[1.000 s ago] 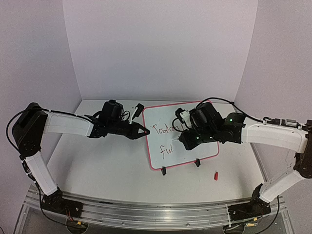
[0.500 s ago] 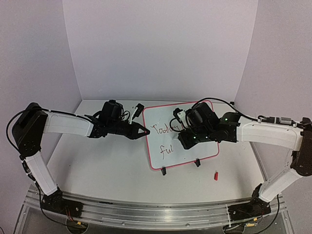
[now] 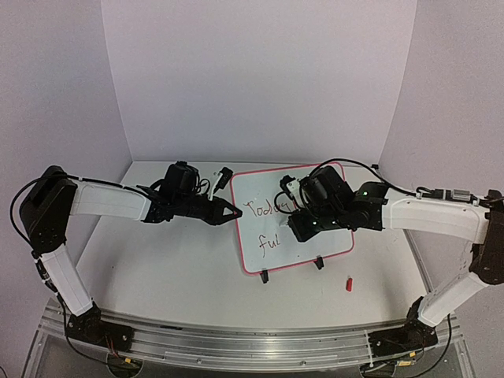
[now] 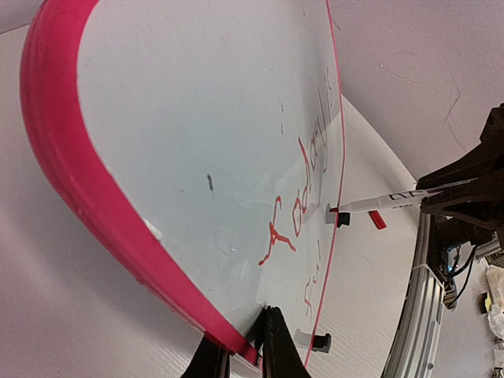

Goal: Write a sentence on the whiteboard

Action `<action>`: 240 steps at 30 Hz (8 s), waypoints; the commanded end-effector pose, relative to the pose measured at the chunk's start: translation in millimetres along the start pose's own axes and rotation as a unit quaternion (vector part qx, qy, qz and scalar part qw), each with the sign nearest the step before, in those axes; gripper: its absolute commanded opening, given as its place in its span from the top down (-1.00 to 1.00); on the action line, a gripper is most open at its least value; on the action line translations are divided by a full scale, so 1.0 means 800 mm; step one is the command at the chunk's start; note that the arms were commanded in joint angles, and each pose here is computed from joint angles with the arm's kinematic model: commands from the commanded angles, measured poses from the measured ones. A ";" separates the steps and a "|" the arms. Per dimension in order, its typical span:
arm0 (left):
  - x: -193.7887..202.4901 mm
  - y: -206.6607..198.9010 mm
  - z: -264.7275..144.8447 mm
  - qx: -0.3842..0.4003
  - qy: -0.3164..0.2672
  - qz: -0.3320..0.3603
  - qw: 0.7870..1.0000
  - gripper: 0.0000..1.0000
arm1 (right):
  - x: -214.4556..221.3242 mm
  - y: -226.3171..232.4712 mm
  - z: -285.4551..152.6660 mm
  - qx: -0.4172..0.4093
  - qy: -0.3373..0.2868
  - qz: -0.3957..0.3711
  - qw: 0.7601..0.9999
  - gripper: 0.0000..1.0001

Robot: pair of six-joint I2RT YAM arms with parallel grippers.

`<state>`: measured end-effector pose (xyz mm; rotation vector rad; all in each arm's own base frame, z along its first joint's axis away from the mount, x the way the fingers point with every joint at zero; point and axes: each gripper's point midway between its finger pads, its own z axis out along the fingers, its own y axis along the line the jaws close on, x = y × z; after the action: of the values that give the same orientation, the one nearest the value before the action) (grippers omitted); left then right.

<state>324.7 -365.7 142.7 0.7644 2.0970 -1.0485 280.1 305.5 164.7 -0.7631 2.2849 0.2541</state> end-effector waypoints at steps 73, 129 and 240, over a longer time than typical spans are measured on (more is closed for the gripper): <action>0.062 0.117 -0.009 -0.209 0.076 0.036 0.974 1.00 | 0.032 -0.038 -0.019 0.028 0.029 0.063 0.997 1.00; 0.052 0.120 -0.003 -0.212 0.071 0.039 0.974 1.00 | 0.034 -0.076 0.000 0.077 0.057 0.063 0.993 1.00; 0.056 0.125 -0.011 -0.228 0.079 0.041 0.969 1.00 | 0.080 -0.061 -0.001 0.010 0.130 0.097 0.987 1.00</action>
<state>332.1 -368.3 144.5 0.7699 2.1112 -1.0059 267.0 230.3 111.7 -0.5968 2.6362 0.1860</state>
